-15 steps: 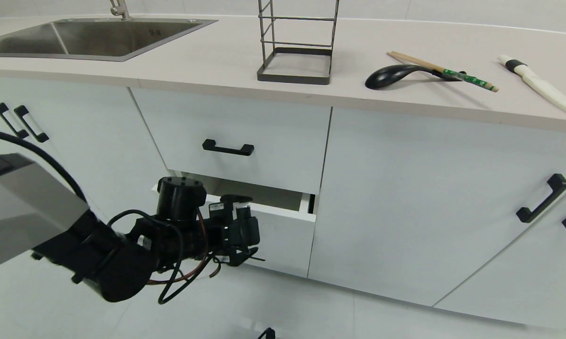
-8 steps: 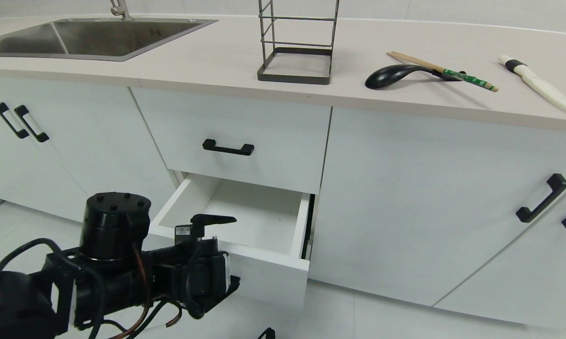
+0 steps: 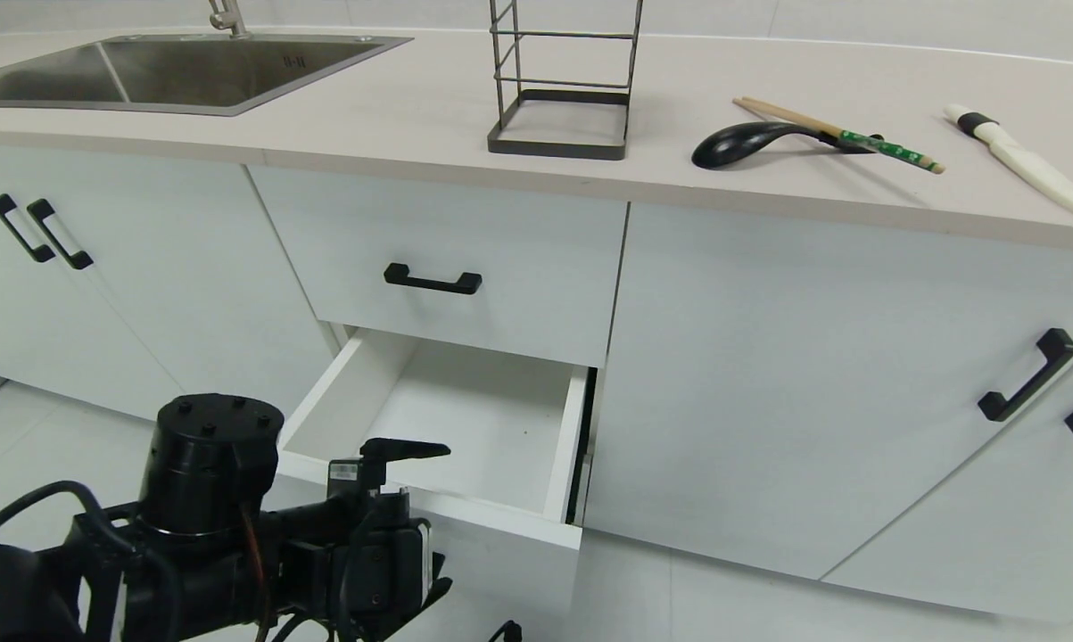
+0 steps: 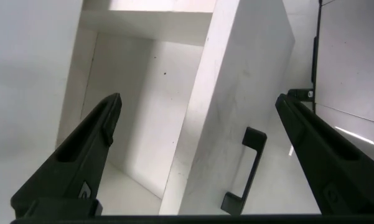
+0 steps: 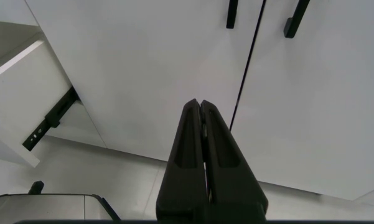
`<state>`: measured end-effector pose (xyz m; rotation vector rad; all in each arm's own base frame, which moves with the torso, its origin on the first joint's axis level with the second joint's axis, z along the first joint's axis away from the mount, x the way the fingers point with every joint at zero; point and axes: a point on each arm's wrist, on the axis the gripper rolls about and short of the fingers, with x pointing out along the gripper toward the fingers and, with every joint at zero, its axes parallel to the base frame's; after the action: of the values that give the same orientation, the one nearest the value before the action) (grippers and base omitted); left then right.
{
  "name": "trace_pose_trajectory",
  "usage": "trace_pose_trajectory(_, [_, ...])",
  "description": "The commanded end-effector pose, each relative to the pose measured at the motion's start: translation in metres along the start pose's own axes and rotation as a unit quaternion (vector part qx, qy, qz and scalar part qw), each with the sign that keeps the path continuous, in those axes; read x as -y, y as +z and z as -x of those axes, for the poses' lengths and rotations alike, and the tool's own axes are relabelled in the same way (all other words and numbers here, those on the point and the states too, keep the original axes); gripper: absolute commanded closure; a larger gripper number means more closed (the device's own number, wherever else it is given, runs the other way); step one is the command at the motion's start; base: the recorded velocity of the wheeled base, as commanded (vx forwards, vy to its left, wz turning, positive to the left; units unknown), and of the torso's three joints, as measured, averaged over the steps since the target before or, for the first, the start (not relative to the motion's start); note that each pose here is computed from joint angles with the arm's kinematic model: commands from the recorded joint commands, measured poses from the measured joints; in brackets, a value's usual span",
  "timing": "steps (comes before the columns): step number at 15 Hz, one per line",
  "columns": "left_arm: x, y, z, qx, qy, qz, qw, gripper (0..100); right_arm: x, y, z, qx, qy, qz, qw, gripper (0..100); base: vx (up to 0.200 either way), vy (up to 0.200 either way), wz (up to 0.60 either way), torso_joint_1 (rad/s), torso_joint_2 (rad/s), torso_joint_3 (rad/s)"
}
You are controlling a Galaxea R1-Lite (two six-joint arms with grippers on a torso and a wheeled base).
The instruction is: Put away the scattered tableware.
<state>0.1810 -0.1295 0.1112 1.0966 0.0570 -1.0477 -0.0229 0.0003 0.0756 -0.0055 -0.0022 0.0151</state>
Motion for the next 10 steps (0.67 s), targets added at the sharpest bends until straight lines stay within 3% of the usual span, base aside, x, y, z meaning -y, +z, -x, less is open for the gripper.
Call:
trace_pose_trajectory(1, [0.009,-0.008,-0.012,-0.015,-0.030,0.007,0.9994,0,0.000,0.000,0.000,0.000,0.000,0.000,1.000,100,0.000,0.000,0.00,0.000,0.00,0.000])
trace_pose_trajectory(5, [0.021,-0.015,-0.027,-0.030,-0.069,0.013,0.9971,0,0.000,0.000,0.000,0.000,0.001,0.000,1.000,100,0.000,0.000,0.00,0.000,0.00,0.000])
trace_pose_trajectory(10, [0.034,-0.008,-0.028,-0.019,-0.093,0.002,0.9954,0,0.000,0.000,0.000,0.000,0.000,0.000,1.000,100,0.000,0.000,0.00,0.000,0.00,0.000])
